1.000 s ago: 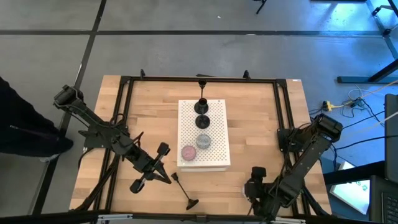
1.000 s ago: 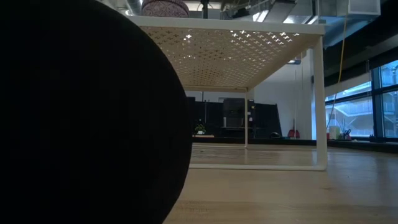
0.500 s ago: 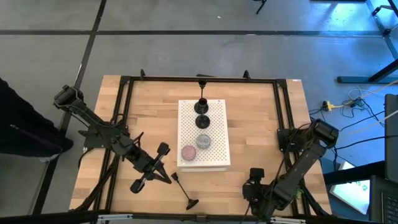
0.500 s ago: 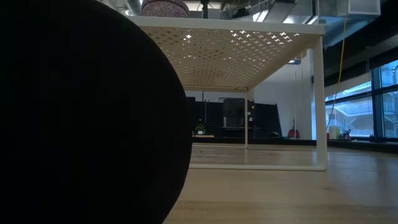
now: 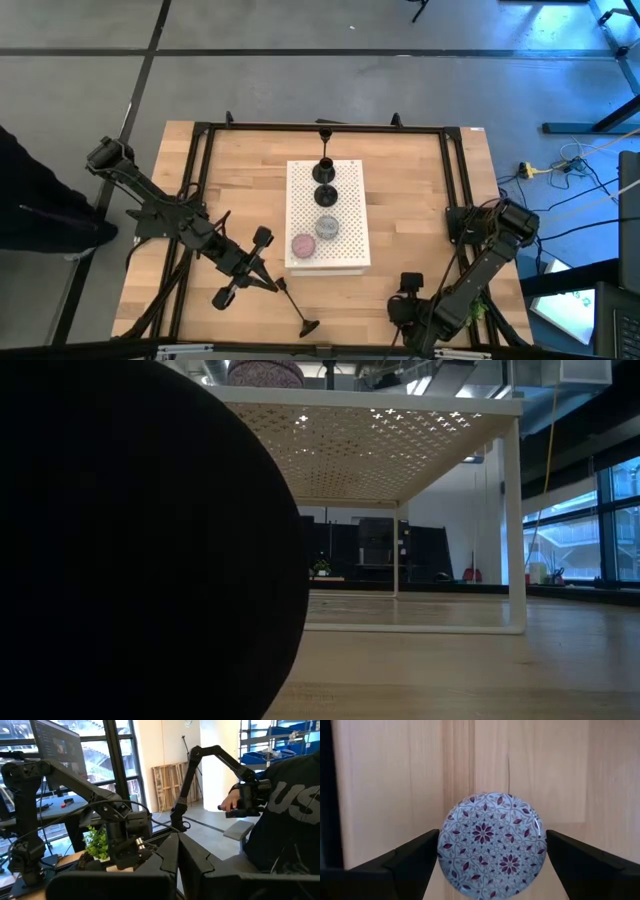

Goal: Pick & Place candle stick holders
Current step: Put the red patterned scented candle on the shelf

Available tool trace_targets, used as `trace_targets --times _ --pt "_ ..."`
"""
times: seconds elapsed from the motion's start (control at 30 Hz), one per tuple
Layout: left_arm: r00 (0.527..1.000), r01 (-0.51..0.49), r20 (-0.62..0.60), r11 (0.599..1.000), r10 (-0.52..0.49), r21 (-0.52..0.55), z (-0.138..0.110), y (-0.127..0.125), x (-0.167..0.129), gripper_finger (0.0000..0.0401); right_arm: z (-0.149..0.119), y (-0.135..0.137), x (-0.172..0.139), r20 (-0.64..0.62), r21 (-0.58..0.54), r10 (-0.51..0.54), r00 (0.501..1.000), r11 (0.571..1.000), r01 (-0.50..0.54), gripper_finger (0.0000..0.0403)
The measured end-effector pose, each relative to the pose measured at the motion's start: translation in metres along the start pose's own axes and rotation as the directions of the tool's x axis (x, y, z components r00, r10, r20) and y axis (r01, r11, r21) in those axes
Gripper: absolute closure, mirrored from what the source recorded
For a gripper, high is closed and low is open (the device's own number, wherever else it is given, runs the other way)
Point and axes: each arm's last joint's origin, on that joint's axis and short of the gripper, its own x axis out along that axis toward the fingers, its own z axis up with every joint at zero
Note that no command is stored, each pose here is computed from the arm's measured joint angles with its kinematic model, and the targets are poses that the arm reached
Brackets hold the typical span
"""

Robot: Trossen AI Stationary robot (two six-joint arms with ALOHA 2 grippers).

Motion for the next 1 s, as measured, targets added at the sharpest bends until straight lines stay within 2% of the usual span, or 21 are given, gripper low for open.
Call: trace_targets --times 0.3,0.53,0.8,1.0 --pt "1.0 0.0 0.001 1.0 0.0 0.0 0.0 0.0 0.0 0.0399 0.0 0.001 0.01 -0.024 -0.001 -0.018 1.0 1.0 0.018 0.0045" --pt "1.0 -0.001 0.001 1.0 0.001 0.0 0.0 0.0 0.0 0.0399 0.006 -0.001 0.013 -0.013 0.05 -0.012 1.0 0.999 0.013 0.0107" --pt "1.0 0.0 -0.004 1.0 0.0 0.001 0.0 0.0 0.0 0.0399 0.01 -0.004 0.01 -0.031 0.11 0.016 0.999 0.994 -0.013 0.0107" --pt "1.0 -0.001 -0.007 1.0 0.001 0.001 -0.001 0.0 0.0 0.0399 0.019 -0.002 -0.01 -0.031 0.117 0.02 0.999 0.993 -0.016 0.0107"
